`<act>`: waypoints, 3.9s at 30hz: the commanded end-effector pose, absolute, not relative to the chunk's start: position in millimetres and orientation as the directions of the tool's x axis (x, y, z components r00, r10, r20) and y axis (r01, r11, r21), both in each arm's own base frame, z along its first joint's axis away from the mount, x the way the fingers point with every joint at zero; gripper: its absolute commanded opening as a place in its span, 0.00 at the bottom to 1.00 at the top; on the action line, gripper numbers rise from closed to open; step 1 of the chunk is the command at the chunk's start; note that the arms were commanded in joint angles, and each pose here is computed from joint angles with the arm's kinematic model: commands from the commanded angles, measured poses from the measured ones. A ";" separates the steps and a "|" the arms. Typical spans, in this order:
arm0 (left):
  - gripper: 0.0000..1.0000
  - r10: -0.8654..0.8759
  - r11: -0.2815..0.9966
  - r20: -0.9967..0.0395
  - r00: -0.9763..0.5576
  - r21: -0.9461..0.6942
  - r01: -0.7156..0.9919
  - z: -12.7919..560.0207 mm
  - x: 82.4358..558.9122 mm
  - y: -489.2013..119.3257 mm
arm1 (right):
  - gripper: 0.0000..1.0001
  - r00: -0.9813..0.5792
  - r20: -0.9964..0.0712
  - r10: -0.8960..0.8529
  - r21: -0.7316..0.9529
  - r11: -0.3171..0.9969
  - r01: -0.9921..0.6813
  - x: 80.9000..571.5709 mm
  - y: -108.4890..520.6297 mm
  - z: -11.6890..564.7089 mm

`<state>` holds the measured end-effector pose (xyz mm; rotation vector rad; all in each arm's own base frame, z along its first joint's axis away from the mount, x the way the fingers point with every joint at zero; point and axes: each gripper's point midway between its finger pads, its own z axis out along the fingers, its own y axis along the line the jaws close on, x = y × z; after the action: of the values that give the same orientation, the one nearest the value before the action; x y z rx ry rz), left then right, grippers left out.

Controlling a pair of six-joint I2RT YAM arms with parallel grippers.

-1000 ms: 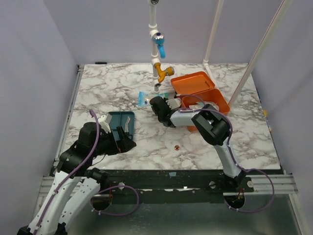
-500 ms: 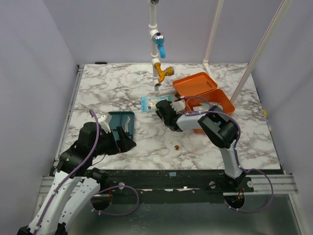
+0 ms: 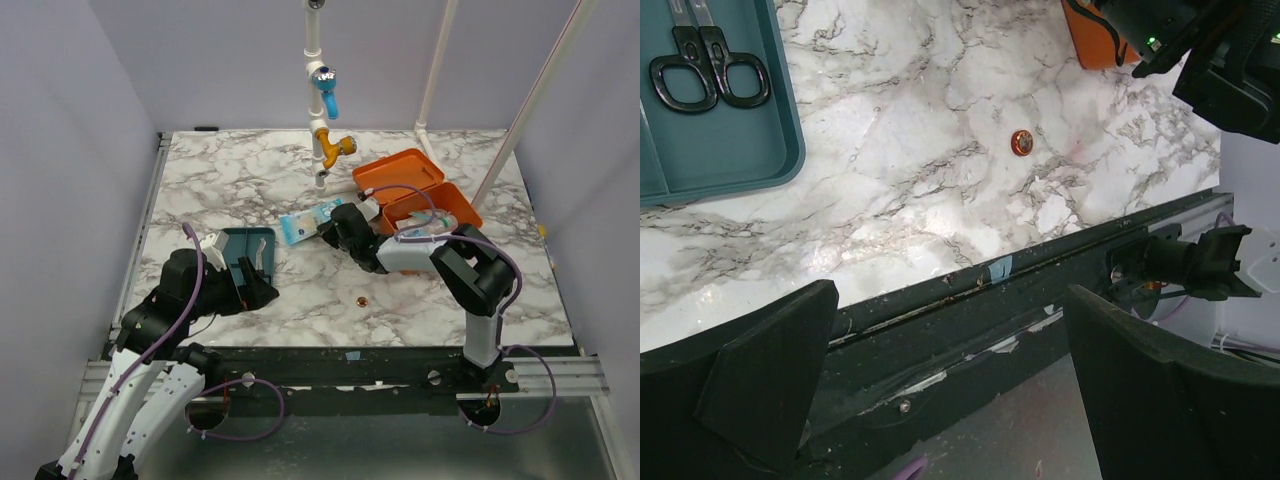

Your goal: Organize the medicine kit

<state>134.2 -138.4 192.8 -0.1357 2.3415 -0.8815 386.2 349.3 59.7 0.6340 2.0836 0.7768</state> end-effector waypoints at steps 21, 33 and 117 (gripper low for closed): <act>0.99 -0.335 0.769 -0.574 -0.747 -0.625 0.135 218.0 147.3 -136.5 | 0.01 -0.572 -0.705 0.420 0.533 0.845 -0.036 302.5 256.4 186.4; 0.98 -0.326 0.765 -0.575 -0.750 -0.627 0.147 219.6 156.8 -142.1 | 0.01 -0.489 -0.749 0.447 0.476 0.877 0.071 304.6 148.4 225.9; 0.99 -0.290 0.786 -0.581 -0.760 -0.598 0.158 216.2 159.3 -139.8 | 0.52 -0.669 -0.617 0.414 0.454 0.882 0.127 350.6 125.9 139.5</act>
<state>156.1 -139.5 203.2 -0.1069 2.3197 -0.8361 349.5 110.4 153.3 0.4001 2.2558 0.3862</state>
